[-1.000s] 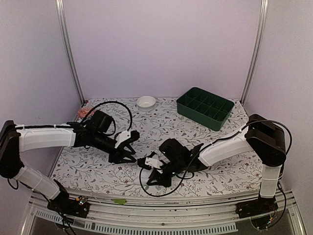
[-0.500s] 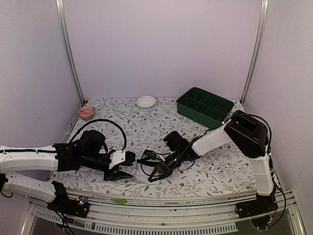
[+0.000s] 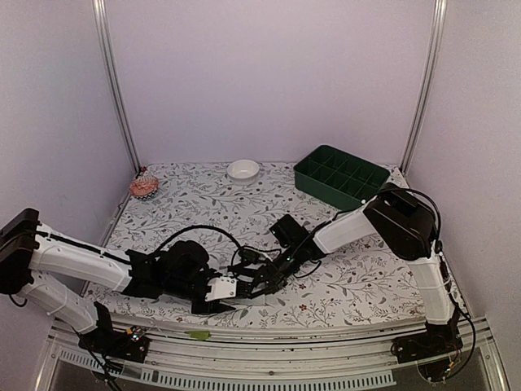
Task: Roll the underwear
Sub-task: Roll the underwear at the center of the board.
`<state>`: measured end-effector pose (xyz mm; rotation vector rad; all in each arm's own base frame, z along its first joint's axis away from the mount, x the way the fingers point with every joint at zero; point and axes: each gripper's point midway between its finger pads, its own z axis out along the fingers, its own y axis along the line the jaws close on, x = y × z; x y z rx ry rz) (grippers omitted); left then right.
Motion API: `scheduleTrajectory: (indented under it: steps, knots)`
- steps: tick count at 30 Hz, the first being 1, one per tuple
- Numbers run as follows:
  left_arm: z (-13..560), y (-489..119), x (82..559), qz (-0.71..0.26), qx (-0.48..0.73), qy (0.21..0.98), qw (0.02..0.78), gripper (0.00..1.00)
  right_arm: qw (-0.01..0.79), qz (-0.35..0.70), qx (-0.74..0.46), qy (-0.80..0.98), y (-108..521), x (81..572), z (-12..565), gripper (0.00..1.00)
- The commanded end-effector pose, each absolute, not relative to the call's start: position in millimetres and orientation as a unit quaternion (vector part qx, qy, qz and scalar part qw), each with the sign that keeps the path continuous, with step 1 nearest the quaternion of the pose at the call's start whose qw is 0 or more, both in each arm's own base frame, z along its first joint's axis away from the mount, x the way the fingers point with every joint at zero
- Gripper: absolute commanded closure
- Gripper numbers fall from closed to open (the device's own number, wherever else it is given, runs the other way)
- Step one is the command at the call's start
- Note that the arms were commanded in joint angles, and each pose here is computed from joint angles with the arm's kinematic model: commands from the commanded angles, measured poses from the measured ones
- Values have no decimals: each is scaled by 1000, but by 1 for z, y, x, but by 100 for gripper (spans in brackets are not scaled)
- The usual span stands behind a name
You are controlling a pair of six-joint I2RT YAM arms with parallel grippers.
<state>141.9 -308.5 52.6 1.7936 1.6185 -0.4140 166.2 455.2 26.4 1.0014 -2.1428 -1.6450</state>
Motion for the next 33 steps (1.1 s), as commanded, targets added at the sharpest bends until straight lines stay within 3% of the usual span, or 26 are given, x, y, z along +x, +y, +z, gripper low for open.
scheduleTrajectory:
  steps: [1, 7, 11, 14, 18, 21, 26, 33]
  knots:
    - [54, -325, 158, -120, 697, 601, 371, 53, 183, -508, 303, -785, 434, 152, -37, 100]
    - [25, -319, 166, -70, 717, 604, 340, 58, 190, -508, 308, -782, 434, 151, -37, 100]
    - [10, -313, 159, -68, 734, 606, 301, 82, 182, -506, 313, -783, 432, 153, -33, 100]
    - [6, -312, 147, -93, 741, 605, 276, 94, 134, -506, 322, -789, 431, 169, -14, 88]
    - [4, -311, 133, -126, 751, 603, 237, 100, 17, -502, 339, -796, 430, 205, 35, 66]
    - [0, -310, 129, -156, 750, 612, 196, 100, -71, -489, 351, -795, 427, 227, 73, 56]
    - [7, -319, 133, -225, 718, 642, 149, 100, -138, -449, 333, -818, 389, 241, 78, 56]
    - [14, -323, 133, -305, 678, 665, 64, 100, -212, -407, 356, -814, 359, 223, 91, 56]
